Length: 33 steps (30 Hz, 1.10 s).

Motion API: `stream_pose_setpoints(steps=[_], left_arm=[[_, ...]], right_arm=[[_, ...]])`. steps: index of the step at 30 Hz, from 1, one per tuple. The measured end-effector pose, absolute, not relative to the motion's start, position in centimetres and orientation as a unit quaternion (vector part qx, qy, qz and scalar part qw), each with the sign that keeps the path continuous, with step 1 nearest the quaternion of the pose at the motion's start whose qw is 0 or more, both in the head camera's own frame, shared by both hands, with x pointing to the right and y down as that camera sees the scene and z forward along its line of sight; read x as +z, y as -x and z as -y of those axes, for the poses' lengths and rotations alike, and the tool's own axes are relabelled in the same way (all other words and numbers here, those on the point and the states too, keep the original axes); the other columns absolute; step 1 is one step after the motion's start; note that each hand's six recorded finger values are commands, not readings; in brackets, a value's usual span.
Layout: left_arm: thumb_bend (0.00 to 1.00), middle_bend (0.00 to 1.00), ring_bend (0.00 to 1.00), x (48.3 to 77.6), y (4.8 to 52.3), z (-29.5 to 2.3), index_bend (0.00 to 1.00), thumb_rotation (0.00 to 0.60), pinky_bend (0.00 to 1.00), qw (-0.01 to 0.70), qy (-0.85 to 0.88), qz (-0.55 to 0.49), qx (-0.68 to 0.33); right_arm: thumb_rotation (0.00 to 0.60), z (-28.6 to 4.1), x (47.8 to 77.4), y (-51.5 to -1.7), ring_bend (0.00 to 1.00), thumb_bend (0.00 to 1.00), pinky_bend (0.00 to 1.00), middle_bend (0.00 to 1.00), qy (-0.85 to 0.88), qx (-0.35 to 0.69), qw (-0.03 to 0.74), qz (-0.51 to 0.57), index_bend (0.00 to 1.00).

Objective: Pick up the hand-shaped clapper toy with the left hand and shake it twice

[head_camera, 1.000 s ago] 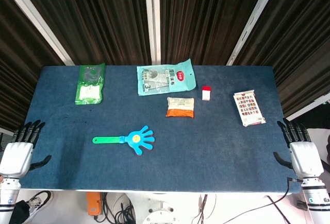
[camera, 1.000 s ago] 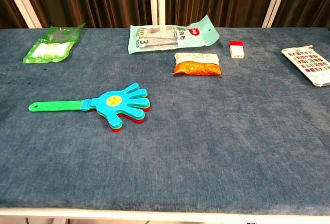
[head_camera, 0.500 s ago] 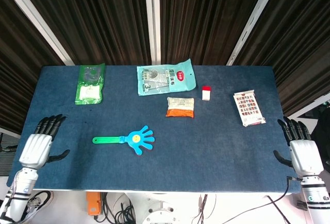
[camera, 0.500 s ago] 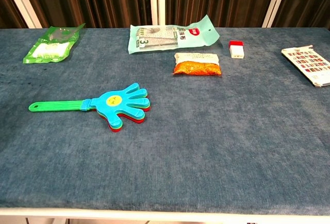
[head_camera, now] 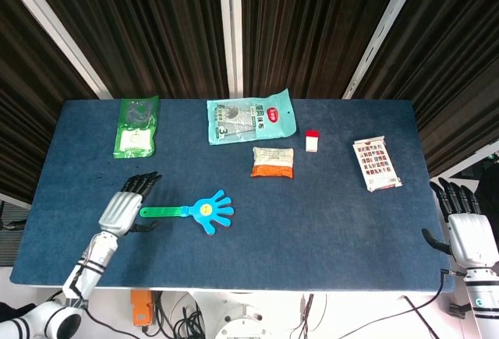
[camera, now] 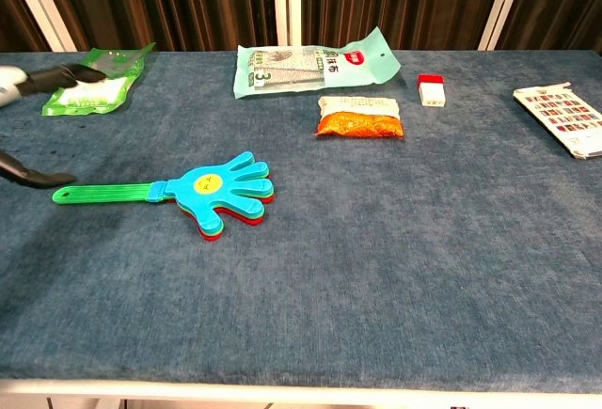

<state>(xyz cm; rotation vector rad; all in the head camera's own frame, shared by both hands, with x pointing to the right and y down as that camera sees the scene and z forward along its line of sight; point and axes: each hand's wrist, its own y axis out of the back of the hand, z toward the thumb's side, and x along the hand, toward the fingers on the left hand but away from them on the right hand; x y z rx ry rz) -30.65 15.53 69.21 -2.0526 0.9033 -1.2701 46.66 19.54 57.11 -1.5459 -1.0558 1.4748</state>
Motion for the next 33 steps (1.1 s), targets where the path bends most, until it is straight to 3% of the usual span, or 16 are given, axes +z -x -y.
stream_pose_setpoints(steps=[10, 23, 33], left_arm=[[0.25, 0.00, 0.00, 73.0, 29.4, -16.1, 0.08, 0.600, 0.00, 0.250, 0.777, -0.316, -0.484], [0.26, 0.00, 0.00, 75.0, 27.1, -16.6, 0.16, 0.600, 0.00, 0.241, 0.795, -0.284, -0.478], [0.31, 0.01, 0.00, 76.1, 26.7, -15.7, 0.32, 0.600, 0.00, 0.235, 0.796, -0.281, -0.482]], right_arm=[[0.600, -19.6, 57.5, -47.1, 0.00, 0.16, 0.00, 0.00, 0.603, 0.578, 0.365, 0.411, 0.00], [0.600, -19.5, 57.6, -47.0, 0.00, 0.16, 0.00, 0.00, 0.604, 0.580, 0.364, 0.409, 0.00], [0.600, -19.5, 57.8, -47.7, 0.00, 0.16, 0.00, 0.00, 0.601, 0.585, 0.358, 0.411, 0.00]])
